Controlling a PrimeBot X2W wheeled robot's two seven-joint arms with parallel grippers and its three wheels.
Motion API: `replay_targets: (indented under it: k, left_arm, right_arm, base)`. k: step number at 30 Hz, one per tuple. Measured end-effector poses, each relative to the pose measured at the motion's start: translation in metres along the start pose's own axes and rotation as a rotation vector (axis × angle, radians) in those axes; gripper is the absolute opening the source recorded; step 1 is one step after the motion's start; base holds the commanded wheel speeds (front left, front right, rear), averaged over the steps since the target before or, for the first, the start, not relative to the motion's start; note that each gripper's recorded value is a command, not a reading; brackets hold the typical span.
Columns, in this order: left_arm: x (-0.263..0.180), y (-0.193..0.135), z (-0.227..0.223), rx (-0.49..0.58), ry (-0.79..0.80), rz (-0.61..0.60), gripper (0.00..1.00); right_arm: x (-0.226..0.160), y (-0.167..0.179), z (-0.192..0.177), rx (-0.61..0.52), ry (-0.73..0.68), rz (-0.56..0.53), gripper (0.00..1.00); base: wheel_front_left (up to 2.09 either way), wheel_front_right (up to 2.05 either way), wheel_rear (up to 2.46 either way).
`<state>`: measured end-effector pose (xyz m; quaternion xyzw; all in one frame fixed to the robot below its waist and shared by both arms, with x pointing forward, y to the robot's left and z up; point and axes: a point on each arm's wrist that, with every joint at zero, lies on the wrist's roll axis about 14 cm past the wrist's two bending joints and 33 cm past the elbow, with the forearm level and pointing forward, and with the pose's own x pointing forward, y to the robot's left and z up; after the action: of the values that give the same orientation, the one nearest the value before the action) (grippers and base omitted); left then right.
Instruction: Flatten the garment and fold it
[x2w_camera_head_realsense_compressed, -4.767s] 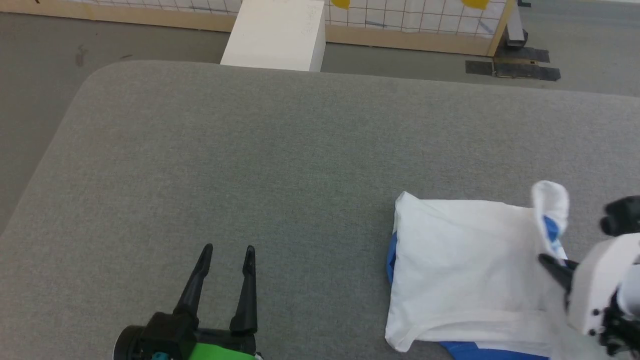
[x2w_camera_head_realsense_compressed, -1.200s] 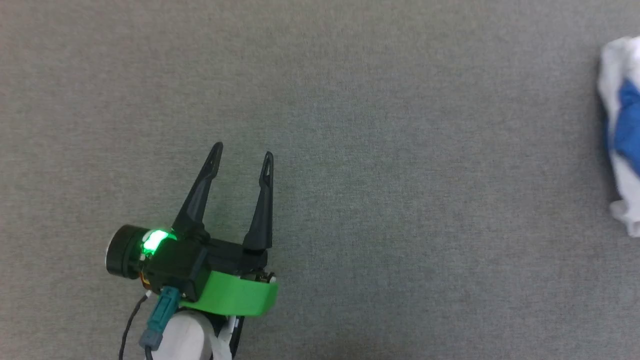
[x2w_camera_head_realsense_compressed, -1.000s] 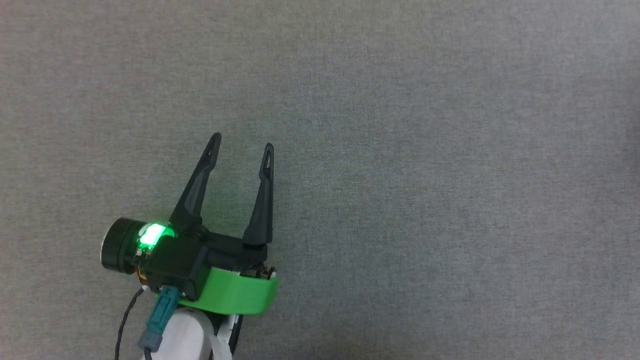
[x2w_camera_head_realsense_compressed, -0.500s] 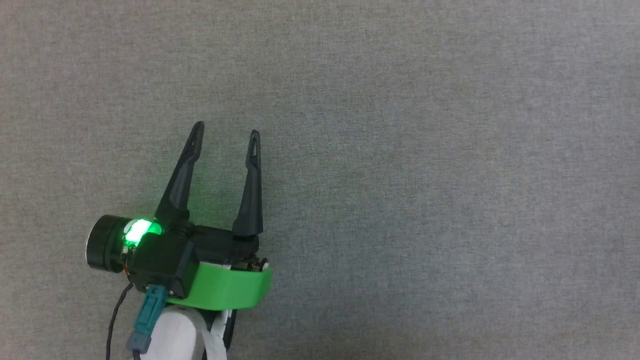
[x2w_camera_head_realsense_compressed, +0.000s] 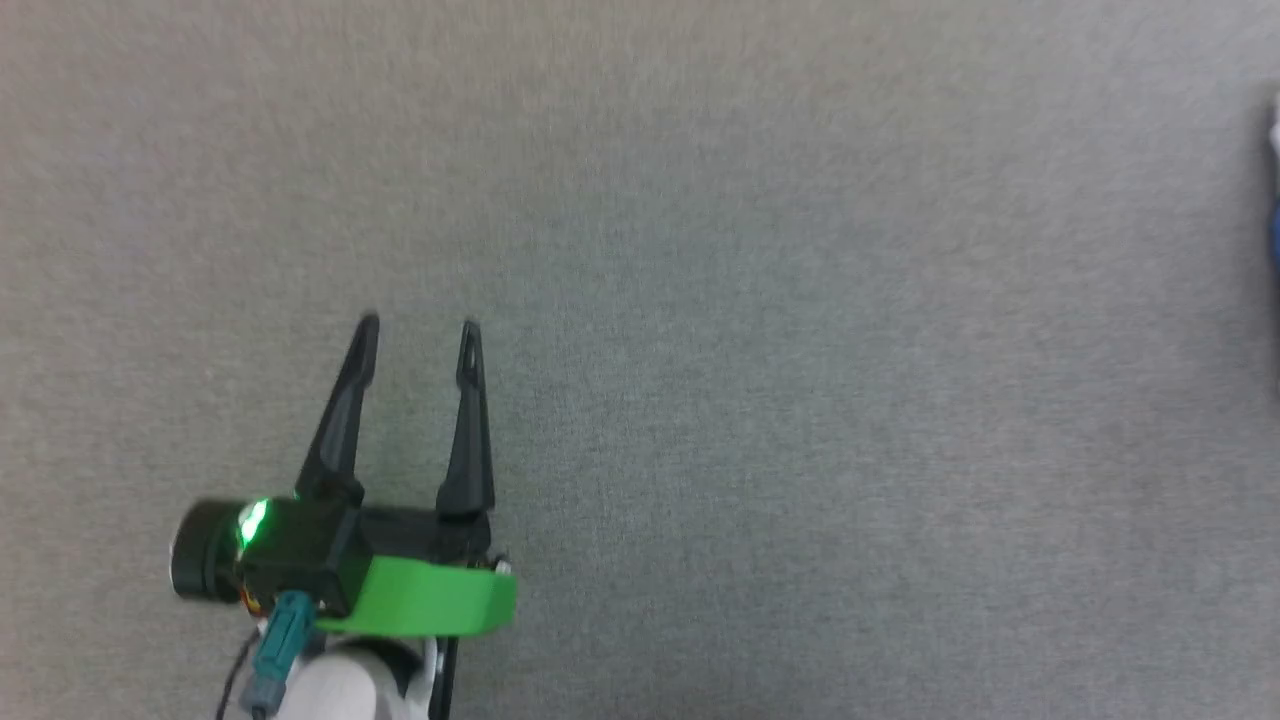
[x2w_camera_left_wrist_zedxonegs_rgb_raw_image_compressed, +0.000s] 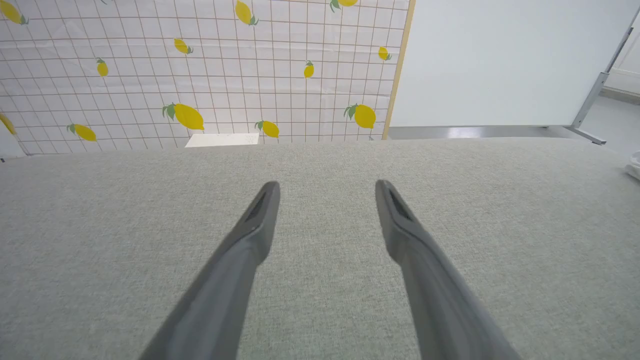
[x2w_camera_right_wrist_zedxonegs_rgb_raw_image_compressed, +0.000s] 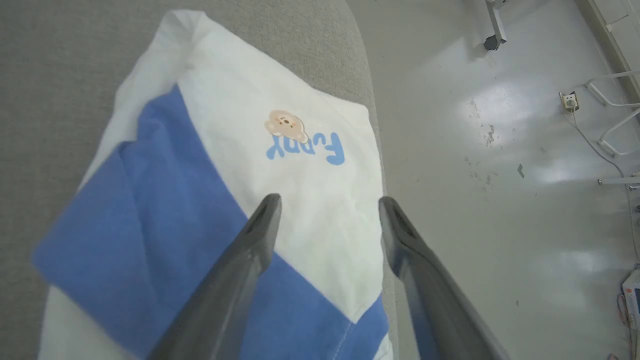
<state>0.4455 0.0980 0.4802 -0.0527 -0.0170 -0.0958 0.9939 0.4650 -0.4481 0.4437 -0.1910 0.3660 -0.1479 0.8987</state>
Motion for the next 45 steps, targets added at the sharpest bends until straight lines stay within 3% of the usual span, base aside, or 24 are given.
replay_targets:
  k: [7, 15, 28, 34, 45]
  left_arm:
    - [-0.028, -0.002, 0.020, -0.003, -0.004, 0.006, 1.00]
    - [-0.054, -0.007, 0.052, 0.008, -0.064, -0.004, 1.00]
    - [-0.088, 0.002, 0.056, -0.002, -0.085, 0.056, 1.00]
    - [-0.097, 0.003, 0.045, -0.004, -0.063, 0.065, 1.00]
    - [-0.114, 0.006, 0.028, -0.014, -0.014, 0.093, 1.00]
  right_arm:
    - [-0.041, 0.040, 0.014, 0.213, -0.156, 0.132, 1.00]
    - [-0.111, 0.065, 0.051, 0.374, -0.473, 0.215, 1.00]
    - [-0.203, 0.125, 0.063, 0.368, -0.760, 0.283, 1.00]
    - [-0.214, 0.157, 0.041, 0.314, -0.759, 0.282, 1.00]
    - [-0.215, 0.171, 0.018, 0.321, -0.731, 0.294, 1.00]
  base:
    - [0.00, 0.00, 0.00]
    - [0.00, 0.00, 0.00]
    - [0.00, 0.00, 0.00]
    - [0.00, 0.00, 0.00]
    - [0.00, 0.00, 0.00]
